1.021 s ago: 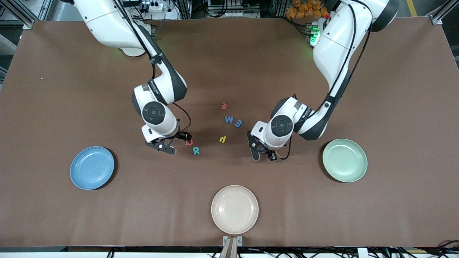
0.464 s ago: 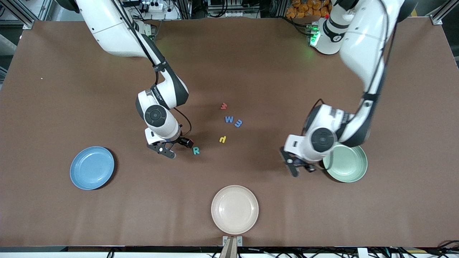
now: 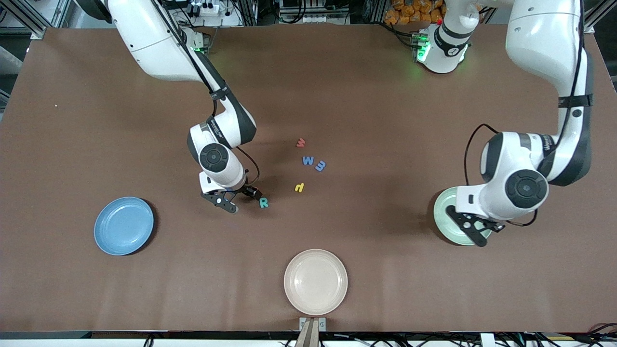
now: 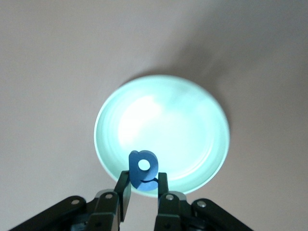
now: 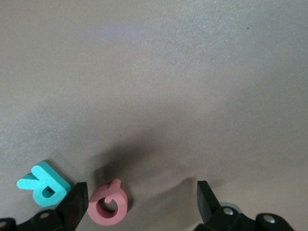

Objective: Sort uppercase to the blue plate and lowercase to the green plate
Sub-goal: 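Release the e on the green plate while the right gripper grasps the Q, then lift the pink Q with the right gripper while the left gripper reaches the E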

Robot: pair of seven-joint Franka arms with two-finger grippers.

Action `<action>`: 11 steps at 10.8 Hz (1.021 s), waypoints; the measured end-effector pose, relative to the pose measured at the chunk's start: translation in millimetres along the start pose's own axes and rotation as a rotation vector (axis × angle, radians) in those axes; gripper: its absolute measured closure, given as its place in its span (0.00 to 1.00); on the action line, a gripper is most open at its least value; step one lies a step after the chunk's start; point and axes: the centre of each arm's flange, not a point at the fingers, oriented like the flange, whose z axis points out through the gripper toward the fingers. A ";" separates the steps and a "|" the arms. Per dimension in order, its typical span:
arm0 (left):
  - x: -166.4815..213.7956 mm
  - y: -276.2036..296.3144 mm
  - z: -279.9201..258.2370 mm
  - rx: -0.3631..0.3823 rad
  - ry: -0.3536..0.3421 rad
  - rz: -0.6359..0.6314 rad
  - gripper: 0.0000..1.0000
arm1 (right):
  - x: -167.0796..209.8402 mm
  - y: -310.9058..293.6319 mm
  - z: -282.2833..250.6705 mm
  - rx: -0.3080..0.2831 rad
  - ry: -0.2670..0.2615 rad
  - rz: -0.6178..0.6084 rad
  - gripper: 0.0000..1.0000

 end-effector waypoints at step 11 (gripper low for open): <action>74.0 50.0 -51.7 -0.089 0.227 -0.095 0.01 | -10.6 -10.0 7.2 0.016 0.005 0.002 0.11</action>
